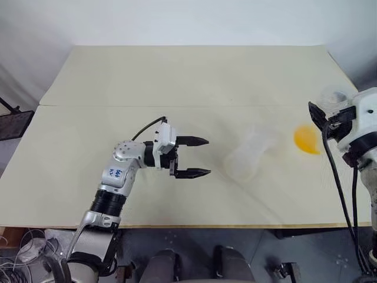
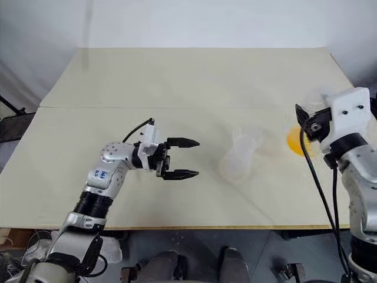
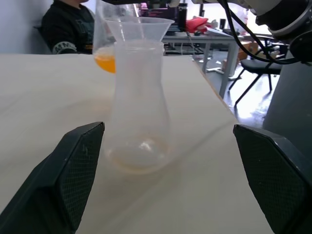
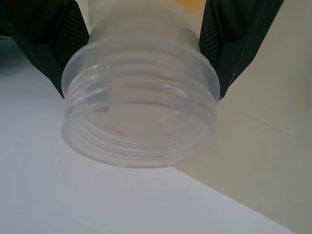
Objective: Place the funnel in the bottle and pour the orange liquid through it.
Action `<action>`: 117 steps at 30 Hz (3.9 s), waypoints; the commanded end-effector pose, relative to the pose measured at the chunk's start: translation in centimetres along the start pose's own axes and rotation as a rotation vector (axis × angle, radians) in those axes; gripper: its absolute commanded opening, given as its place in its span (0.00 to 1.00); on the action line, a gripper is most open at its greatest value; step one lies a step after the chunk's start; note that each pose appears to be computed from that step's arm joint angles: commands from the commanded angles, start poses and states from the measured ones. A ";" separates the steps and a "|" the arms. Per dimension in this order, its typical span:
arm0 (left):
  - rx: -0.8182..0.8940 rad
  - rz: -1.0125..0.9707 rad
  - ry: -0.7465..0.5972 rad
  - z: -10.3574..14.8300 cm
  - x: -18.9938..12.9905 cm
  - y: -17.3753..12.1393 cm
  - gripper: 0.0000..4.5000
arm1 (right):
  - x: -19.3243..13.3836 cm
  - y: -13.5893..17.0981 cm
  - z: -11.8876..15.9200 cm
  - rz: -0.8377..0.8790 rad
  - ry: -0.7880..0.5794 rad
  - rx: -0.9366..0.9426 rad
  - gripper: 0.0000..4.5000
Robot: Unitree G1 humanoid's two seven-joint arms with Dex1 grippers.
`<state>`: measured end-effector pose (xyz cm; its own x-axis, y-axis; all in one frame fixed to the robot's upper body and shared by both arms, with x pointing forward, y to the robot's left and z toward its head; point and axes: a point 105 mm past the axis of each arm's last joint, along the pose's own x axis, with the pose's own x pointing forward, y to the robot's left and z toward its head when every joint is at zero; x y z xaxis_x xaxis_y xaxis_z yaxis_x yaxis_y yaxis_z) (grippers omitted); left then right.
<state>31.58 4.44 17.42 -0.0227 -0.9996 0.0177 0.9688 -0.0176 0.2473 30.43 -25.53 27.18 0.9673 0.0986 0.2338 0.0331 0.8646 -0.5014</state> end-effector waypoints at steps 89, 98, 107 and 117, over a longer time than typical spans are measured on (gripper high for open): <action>0.064 0.038 0.007 0.9 -0.8 2.3 1.00 | -1.5 5.7 5.3 0.137 -0.232 -1.363 0.55; 0.064 0.034 0.006 0.8 -0.7 2.2 1.00 | -1.5 5.5 5.1 0.146 -0.235 -1.386 0.55; 0.062 0.033 0.005 0.7 -0.8 2.2 1.00 | -1.6 5.8 5.0 0.163 -0.249 -1.398 0.55; 0.062 0.030 0.006 0.8 -0.7 2.2 1.00 | -1.5 6.0 5.0 0.176 -0.277 -1.427 0.55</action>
<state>33.58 5.21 17.74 0.0159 -0.9998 0.0113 0.9642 0.0183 0.2646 28.45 -17.83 26.18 0.9213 0.3804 0.0802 0.2241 -0.3511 -0.9091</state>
